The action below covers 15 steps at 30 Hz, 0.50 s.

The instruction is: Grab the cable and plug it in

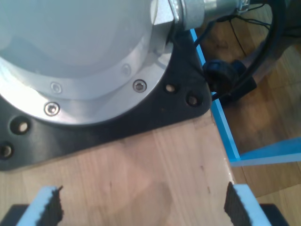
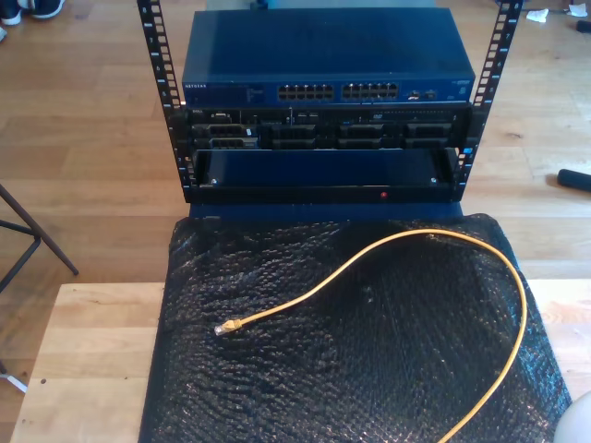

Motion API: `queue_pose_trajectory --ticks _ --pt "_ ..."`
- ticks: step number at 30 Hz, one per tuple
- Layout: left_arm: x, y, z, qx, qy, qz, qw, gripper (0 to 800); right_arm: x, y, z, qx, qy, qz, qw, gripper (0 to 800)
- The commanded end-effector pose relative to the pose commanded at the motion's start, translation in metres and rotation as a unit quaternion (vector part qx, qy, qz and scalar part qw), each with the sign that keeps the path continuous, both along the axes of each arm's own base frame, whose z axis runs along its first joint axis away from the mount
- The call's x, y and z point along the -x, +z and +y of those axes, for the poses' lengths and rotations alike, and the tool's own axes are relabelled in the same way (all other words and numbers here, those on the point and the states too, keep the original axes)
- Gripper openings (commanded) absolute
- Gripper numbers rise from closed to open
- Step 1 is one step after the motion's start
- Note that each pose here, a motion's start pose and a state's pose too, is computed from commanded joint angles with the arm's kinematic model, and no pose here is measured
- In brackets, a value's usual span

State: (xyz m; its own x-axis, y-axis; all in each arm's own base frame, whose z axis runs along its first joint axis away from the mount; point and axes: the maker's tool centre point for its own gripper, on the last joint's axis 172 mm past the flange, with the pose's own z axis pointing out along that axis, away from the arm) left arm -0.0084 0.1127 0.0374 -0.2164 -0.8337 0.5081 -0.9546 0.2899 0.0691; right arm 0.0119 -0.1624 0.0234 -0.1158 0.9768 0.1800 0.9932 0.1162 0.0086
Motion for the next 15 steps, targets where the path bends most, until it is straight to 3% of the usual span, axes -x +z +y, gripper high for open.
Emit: queue_pose_trajectory --ticks 11,15 --pt "0.0 0.008 0.005 -0.002 0.007 0.004 1.0 800 -0.003 0.026 -0.018 0.021 -0.003 -0.005 1.0 800" --pt "0.001 0.014 0.005 0.005 0.008 0.008 0.9999 800 -0.006 0.041 -0.02 0.011 -0.011 -0.011 1.0 800"
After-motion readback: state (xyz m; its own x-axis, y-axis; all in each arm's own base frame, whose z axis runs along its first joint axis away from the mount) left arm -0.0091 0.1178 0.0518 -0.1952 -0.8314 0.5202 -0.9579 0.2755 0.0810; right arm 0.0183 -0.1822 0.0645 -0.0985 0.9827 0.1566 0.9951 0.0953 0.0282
